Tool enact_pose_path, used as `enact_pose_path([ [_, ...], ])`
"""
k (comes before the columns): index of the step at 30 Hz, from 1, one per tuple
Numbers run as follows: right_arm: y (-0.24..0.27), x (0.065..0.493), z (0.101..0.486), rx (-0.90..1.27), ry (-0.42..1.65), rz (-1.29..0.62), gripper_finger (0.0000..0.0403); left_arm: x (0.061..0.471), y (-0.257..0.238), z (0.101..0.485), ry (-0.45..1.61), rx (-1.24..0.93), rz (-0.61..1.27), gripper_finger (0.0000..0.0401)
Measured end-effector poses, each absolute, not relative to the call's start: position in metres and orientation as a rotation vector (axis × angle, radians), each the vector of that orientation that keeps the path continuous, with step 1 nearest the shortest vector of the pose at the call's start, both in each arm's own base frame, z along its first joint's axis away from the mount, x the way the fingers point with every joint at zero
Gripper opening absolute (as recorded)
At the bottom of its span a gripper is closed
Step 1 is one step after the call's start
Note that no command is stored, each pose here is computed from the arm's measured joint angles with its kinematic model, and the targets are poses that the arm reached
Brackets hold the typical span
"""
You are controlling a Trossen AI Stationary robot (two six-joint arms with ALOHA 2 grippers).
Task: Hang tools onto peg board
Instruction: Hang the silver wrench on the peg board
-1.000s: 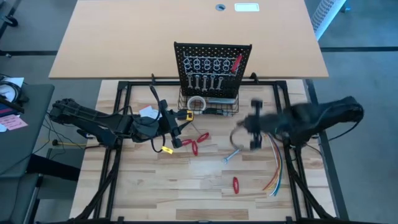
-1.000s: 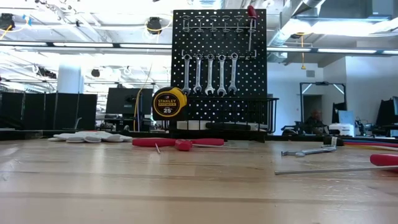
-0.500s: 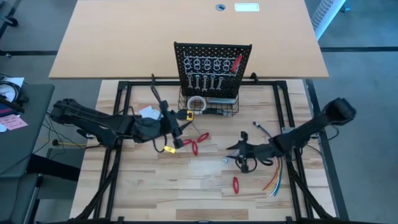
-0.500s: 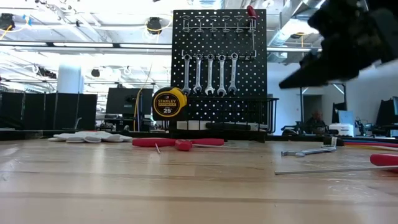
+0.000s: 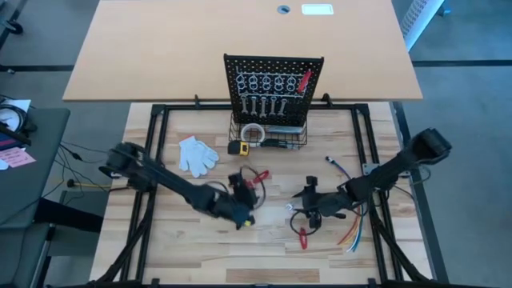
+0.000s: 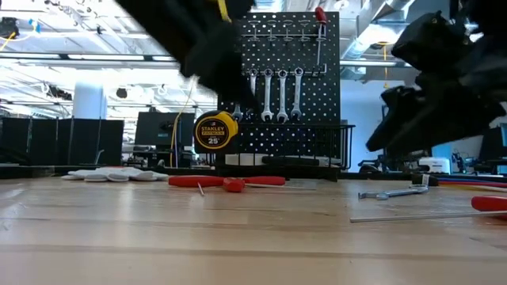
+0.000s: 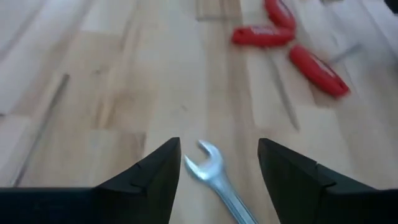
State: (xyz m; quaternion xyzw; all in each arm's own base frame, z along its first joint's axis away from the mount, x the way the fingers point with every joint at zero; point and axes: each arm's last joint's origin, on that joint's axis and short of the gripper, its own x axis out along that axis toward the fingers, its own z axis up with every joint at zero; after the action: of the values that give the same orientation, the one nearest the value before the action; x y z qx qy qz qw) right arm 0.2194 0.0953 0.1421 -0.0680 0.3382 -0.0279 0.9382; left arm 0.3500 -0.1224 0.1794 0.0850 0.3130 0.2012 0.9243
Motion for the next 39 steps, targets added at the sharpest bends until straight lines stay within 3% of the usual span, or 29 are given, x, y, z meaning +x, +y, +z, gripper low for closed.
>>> enact_pose_path([
  [6,0.078,0.195,0.141,-0.117,0.824,-0.134,0.0207,0.361,-0.142,0.141,0.585,0.107,0.444,0.0130],
  [16,0.058,0.163,0.107,0.050,0.790,-0.158,0.0192,0.370,-0.146,0.148,0.480,0.105,0.413,0.0130],
  [22,0.052,0.171,0.104,0.108,0.771,-0.107,0.0191,0.377,-0.135,0.150,0.459,0.027,0.419,0.0130],
  [34,0.049,0.180,0.103,0.126,0.769,-0.081,0.0191,0.395,-0.112,0.148,0.472,-0.167,0.191,0.0130],
  [39,0.050,0.181,0.104,0.122,0.753,-0.070,0.0191,0.410,-0.095,0.129,0.488,-0.356,0.106,0.0130],
])
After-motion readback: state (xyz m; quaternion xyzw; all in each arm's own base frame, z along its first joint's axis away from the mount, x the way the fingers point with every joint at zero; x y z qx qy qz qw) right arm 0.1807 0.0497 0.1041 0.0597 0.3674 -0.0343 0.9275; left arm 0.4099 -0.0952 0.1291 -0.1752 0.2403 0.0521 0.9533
